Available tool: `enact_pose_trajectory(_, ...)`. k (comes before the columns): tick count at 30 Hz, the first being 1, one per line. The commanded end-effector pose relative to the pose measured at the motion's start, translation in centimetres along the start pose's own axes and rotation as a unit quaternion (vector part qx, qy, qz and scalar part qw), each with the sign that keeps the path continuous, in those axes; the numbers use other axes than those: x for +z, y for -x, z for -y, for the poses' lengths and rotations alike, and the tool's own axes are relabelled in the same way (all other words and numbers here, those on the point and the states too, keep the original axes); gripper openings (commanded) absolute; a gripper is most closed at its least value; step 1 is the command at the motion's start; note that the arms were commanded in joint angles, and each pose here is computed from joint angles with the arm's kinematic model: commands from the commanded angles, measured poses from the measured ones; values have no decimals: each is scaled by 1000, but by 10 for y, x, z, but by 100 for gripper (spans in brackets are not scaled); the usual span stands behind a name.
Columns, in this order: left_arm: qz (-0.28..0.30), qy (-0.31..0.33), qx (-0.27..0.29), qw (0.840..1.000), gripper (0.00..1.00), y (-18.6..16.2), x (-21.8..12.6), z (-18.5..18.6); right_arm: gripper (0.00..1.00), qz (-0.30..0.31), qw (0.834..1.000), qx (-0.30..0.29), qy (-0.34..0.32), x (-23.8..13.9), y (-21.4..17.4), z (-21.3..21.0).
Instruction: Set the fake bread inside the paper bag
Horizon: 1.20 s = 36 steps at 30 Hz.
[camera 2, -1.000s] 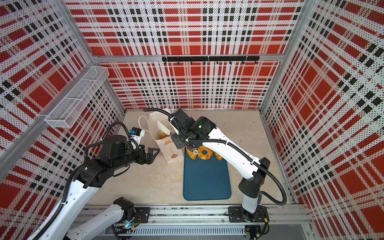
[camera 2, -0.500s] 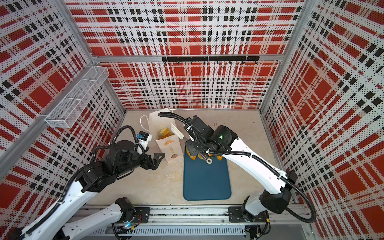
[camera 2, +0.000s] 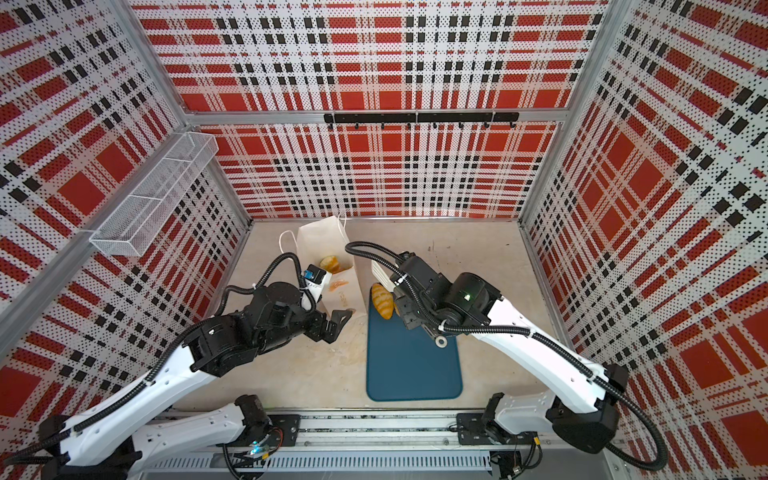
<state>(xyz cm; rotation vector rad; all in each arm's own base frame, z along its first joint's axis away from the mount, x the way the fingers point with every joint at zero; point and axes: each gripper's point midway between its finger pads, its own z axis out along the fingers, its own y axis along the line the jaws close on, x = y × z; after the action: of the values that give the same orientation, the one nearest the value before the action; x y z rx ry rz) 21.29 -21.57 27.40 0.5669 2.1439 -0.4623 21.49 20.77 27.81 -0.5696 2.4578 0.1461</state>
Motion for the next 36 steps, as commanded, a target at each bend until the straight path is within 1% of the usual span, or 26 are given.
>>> enact_pose_trajectory(1,24,-2,-12,1000,99,14,1,6,57,17,999,28,-22,-5,-3,17)
enact_pose_trajectory(11,11,-19,-9,1000,99,9,14,22,57,-23,997,46,-61,12,-36,46)
enact_pose_trajectory(12,10,-21,-9,1000,99,8,15,24,57,-26,996,60,-66,13,-39,49)
enact_pose_trajectory(16,4,-25,-9,1000,99,3,20,28,57,-43,993,71,-84,22,-54,59)
enact_pose_trajectory(27,-12,-40,-12,999,99,-9,32,39,58,-83,986,97,-110,40,-94,76)
enact_pose_trajectory(36,-26,-51,-14,998,99,-19,43,48,61,-119,980,107,-122,58,-122,81)
